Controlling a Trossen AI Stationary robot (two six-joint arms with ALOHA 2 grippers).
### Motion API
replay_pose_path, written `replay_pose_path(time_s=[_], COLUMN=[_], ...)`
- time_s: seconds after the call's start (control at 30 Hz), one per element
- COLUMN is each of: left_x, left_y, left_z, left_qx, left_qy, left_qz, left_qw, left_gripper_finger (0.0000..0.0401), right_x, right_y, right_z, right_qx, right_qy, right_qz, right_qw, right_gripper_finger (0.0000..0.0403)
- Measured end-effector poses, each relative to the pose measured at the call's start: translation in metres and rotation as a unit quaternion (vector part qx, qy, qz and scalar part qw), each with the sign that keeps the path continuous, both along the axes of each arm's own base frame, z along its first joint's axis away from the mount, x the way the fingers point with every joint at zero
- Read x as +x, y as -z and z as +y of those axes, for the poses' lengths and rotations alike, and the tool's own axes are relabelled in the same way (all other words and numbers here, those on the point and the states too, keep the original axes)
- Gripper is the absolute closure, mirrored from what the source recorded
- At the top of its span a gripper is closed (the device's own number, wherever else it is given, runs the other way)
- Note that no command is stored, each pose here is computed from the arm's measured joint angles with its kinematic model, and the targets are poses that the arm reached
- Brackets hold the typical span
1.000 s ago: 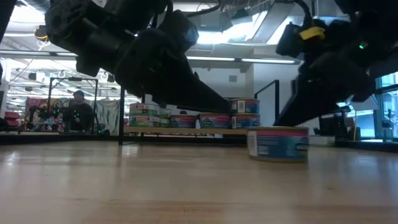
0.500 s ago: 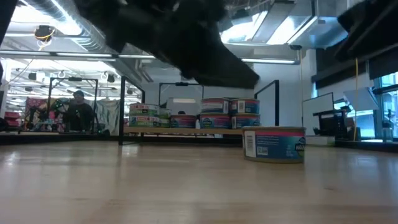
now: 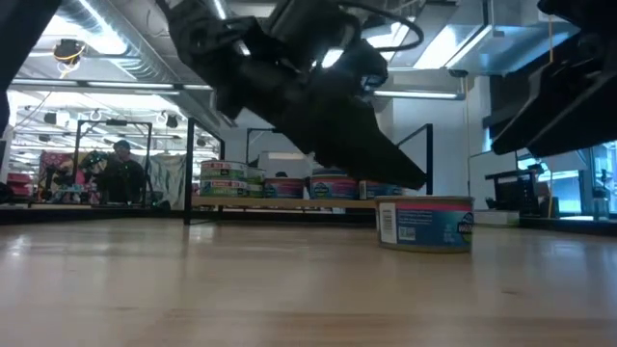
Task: Stack canned seafood by type on shelf
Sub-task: Stack the blue and pink tuna can on top of the blue and pink tuna can on the shelf
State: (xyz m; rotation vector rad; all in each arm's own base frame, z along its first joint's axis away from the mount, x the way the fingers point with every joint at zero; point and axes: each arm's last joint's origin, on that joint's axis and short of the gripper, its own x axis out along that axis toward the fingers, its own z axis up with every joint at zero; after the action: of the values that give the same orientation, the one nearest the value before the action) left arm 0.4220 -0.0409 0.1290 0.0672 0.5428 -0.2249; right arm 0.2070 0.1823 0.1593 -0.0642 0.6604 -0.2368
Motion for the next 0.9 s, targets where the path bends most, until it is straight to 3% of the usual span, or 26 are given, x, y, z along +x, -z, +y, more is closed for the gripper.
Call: replay_pose_path(time_s=[0.17, 0.4, 0.6, 0.9], left_x=[0.005, 0.005, 0.009, 0.009], left_y=[0.007, 0.016, 0.030, 0.043], left_z=[0.007, 0.019, 0.024, 0.041], left_qx=[0.014, 0.023, 0.019, -0.037], left_qy=[0.000, -0.007, -0.011, -0.018], left_qz=[-0.022, -0.014, -0.020, -0.005], left_qw=[1.000, 1.000, 1.000, 0.999], left_gripper_finger=[0.0219, 0.0219, 0.0219, 0.0219], right_x=[0.005, 0.021, 0.034, 0.044], right_y=[0.009, 0.021, 0.033, 0.042], right_z=[0.001, 0.004, 0.003, -0.009], right_qx=[-0.015, -0.037, -0.104, -0.205], right_qy=[0.007, -0.021, -0.066, -0.108], right_qz=[-0.006, -0.009, 0.002, 0.046], right_qw=[1.000, 0.999, 0.992, 0.972], right_gripper_finger=[0.0047, 0.0048, 0.0050, 0.0050])
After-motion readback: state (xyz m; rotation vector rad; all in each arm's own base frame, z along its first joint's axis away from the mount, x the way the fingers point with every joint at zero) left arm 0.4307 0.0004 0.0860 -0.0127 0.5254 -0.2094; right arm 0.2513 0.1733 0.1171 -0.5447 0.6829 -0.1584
